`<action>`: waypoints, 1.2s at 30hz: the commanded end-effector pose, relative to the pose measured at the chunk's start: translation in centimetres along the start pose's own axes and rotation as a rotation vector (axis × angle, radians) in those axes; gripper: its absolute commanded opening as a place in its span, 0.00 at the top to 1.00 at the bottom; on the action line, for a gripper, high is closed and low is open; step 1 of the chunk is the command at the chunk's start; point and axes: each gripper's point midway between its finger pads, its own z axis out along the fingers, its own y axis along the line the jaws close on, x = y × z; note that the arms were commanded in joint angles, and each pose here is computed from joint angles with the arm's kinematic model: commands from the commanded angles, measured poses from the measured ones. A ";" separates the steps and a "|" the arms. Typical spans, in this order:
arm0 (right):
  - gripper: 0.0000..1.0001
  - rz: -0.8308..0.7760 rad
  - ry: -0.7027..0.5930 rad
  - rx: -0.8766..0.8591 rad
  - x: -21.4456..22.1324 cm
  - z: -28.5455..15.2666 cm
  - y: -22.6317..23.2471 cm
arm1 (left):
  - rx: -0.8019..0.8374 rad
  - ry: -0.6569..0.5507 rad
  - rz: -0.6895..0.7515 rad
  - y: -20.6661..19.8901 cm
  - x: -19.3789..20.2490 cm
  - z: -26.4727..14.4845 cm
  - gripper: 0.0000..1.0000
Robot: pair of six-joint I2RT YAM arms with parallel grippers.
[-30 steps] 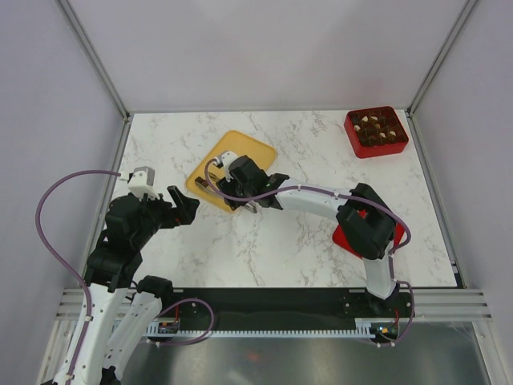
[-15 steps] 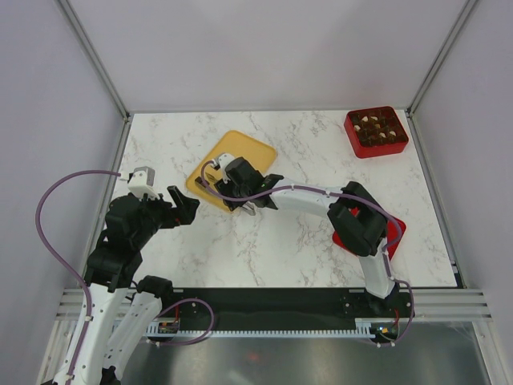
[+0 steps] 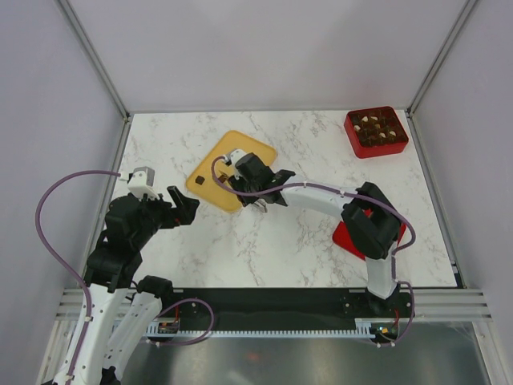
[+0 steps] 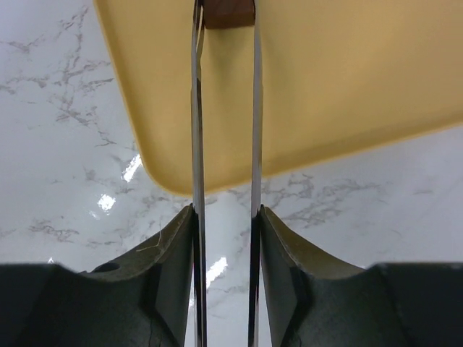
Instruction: Pack the chocolate
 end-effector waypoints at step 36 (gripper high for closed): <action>0.59 0.804 -0.152 0.667 7.4 -21.7 -36.6 | -0.006 -0.032 0.012 0.2 -0.6 0.1 0.00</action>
